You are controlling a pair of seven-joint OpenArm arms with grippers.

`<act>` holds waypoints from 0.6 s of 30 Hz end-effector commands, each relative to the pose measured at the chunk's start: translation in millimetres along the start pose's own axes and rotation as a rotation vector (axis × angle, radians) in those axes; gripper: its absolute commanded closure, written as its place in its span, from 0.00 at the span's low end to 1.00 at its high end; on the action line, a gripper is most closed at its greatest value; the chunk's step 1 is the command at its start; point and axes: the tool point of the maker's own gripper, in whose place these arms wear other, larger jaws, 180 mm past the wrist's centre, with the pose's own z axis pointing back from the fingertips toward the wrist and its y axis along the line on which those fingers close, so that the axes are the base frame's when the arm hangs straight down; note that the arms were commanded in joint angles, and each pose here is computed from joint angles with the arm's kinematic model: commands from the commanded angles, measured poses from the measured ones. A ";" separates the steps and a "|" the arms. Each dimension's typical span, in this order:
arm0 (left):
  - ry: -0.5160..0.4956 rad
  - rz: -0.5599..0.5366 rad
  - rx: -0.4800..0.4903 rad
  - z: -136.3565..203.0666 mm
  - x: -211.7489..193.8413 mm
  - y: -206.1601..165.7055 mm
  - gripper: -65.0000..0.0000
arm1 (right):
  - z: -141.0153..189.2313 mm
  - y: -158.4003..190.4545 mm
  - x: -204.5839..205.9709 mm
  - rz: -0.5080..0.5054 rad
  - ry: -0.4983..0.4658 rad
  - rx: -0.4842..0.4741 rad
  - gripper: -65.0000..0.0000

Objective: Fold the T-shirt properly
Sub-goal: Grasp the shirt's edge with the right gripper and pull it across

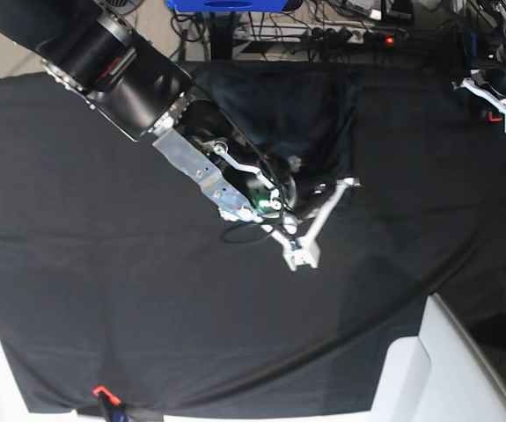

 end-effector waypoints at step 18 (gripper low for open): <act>-0.042 -0.027 0.013 5.3 16.6 9.7 1.00 | -9.9 10.6 -74.6 0.000 0.199 0.051 1.00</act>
